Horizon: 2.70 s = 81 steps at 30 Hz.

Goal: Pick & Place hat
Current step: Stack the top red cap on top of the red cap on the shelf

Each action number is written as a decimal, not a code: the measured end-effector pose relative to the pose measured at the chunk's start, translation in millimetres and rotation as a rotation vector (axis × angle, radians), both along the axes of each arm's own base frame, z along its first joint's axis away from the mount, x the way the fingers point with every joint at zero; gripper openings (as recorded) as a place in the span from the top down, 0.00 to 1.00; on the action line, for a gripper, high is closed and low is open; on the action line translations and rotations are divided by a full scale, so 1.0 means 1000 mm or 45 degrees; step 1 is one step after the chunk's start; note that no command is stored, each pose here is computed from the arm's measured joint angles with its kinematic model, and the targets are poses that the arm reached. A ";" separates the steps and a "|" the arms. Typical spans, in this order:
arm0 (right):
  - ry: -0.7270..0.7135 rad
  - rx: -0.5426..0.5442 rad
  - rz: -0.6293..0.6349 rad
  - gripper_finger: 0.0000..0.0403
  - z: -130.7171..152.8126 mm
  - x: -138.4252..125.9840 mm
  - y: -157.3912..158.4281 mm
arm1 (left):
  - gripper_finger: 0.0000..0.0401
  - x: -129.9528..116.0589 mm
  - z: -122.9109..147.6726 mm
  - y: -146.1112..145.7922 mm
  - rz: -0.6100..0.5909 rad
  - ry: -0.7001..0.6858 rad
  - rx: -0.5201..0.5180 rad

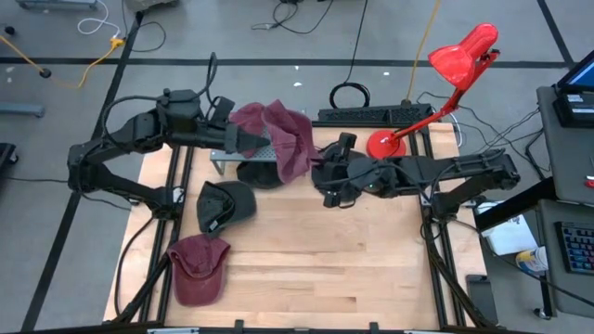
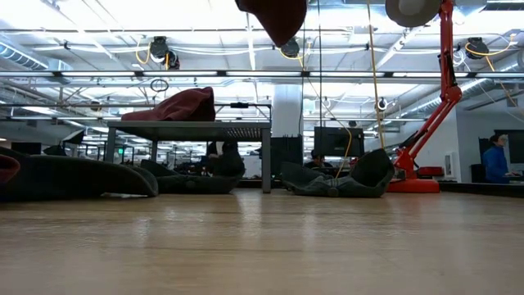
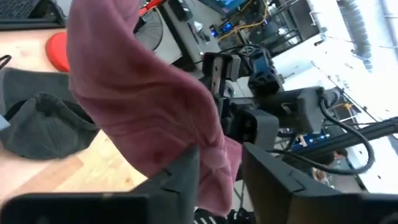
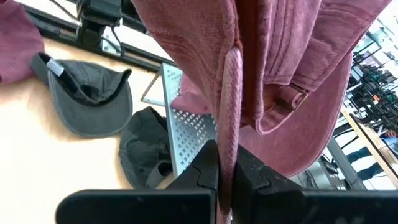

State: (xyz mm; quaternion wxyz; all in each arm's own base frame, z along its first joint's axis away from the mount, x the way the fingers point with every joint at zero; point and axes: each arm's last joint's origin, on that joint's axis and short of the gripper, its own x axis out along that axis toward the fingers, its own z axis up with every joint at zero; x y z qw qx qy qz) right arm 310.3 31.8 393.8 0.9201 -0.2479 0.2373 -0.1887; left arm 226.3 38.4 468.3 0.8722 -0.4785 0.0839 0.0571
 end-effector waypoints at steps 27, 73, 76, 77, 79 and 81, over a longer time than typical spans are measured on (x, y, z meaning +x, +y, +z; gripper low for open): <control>0.002 -0.041 -0.105 0.99 0.005 -0.010 -0.007 | 0.16 0.016 -0.013 0.007 0.108 0.085 -0.269; 0.066 -0.017 -0.139 0.98 0.000 -0.012 -0.012 | 0.84 0.024 -0.013 0.011 0.151 0.044 -0.249; 0.071 -0.026 -0.136 0.98 0.000 -0.012 -0.012 | 0.82 0.025 -0.014 0.013 0.192 0.046 -0.226; 0.072 -0.027 -0.135 0.98 0.000 -0.012 -0.012 | 0.80 0.025 -0.014 0.013 0.199 0.046 -0.215; 0.073 -0.028 -0.135 0.98 0.000 -0.012 -0.012 | 0.77 0.025 -0.014 0.013 0.207 0.045 -0.208; 0.073 -0.029 -0.134 0.98 0.000 -0.012 -0.012 | 0.74 0.025 -0.014 0.013 0.205 0.046 -0.205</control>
